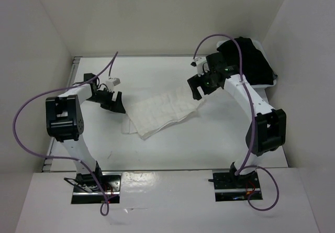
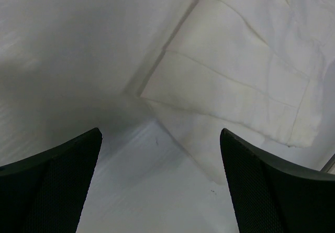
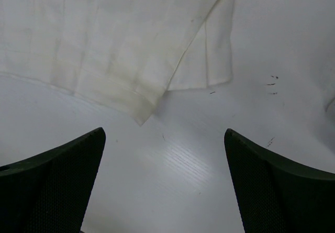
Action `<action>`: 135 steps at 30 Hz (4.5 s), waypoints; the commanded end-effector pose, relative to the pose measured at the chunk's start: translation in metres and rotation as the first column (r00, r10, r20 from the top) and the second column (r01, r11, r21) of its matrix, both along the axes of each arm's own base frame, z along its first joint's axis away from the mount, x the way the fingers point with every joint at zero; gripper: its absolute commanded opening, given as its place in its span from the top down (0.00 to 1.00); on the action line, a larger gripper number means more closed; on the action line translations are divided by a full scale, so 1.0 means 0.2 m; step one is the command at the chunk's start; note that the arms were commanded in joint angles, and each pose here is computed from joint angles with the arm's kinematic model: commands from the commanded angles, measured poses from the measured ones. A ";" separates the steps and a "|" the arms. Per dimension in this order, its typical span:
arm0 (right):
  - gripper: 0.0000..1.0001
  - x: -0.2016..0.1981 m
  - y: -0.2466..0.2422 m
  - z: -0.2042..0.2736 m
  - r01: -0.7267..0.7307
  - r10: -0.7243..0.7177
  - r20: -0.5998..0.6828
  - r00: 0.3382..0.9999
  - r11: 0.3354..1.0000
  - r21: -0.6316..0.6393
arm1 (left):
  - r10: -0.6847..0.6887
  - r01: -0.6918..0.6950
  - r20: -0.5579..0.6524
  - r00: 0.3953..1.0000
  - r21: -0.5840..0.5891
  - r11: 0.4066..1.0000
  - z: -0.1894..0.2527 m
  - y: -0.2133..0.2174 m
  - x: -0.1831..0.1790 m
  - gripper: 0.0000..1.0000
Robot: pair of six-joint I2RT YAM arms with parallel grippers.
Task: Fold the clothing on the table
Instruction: Fold the skirt
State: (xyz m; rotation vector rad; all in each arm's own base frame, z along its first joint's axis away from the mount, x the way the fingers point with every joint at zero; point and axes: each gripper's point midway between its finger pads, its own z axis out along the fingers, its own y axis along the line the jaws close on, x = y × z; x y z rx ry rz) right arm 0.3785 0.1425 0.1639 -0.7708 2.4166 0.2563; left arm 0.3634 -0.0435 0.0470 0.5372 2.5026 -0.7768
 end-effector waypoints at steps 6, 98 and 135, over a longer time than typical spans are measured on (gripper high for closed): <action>0.02 -0.10 -0.11 0.13 -0.006 0.004 0.057 0.998 0.999 0.035 | -0.091 0.093 0.027 0.996 -0.103 0.990 -0.04 -0.10 0.08 0.01; 0.28 0.21 0.09 -0.79 -0.200 0.330 -0.300 0.895 0.898 0.391 | -0.070 0.075 -0.139 0.988 0.027 0.997 -0.20 -0.07 -0.09 0.95; 0.46 0.19 0.09 -0.76 -0.168 0.325 -0.321 0.890 0.887 0.431 | -0.091 0.094 -0.137 0.986 0.018 0.995 -0.19 -0.11 -0.08 0.95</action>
